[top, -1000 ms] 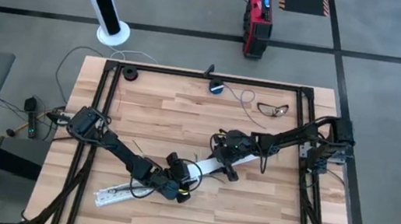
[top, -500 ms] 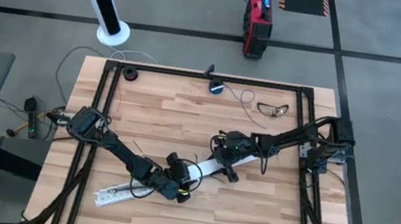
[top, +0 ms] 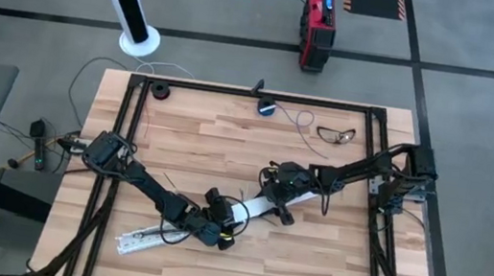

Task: Ziptie cables
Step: Close the white cable duct

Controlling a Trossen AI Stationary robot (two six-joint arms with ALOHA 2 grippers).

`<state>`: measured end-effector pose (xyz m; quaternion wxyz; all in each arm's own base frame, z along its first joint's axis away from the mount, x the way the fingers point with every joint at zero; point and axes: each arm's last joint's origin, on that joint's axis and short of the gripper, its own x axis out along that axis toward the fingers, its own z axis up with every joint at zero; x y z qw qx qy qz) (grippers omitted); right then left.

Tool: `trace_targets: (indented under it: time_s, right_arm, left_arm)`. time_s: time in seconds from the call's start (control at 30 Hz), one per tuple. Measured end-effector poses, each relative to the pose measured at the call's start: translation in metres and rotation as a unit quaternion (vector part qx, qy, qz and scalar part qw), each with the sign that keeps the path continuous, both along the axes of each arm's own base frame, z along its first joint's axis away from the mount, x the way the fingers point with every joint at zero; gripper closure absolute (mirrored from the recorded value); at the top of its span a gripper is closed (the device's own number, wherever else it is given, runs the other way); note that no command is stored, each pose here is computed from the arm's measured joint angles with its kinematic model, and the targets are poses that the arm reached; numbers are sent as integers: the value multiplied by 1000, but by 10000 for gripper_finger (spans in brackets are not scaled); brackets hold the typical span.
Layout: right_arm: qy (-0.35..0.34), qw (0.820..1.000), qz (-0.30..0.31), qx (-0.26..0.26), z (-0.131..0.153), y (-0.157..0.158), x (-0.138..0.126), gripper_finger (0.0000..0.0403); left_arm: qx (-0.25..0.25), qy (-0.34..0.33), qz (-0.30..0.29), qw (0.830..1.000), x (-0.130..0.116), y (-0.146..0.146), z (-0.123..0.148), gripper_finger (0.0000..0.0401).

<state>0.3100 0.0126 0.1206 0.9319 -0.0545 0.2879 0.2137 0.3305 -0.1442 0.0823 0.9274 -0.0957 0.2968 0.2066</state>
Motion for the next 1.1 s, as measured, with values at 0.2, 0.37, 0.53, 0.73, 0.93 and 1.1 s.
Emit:
trace_targets:
  time_s: [0.2,0.37,0.53,0.73,0.93,1.1]
  right_arm:
    - [0,1000,0,-2,0,-1,0,183]
    - [17,1000,3,6,-13,0,1,183]
    - [18,1000,4,15,-17,2,3,183]
    - [22,1000,4,19,-14,3,8,183]
    - [44,999,18,6,-7,5,16,183]
    - [67,997,29,-16,-1,9,22,183]
  left_arm:
    - [0,0,0,1000,0,0,0,157]
    - [0,0,0,1000,0,0,0,157]
    - [2,1,-4,1000,0,0,0,157]
    - [2,1,-5,1000,0,0,0,157]
    - [4,2,-6,1000,0,0,0,157]
    - [5,2,-7,1000,0,0,0,157]
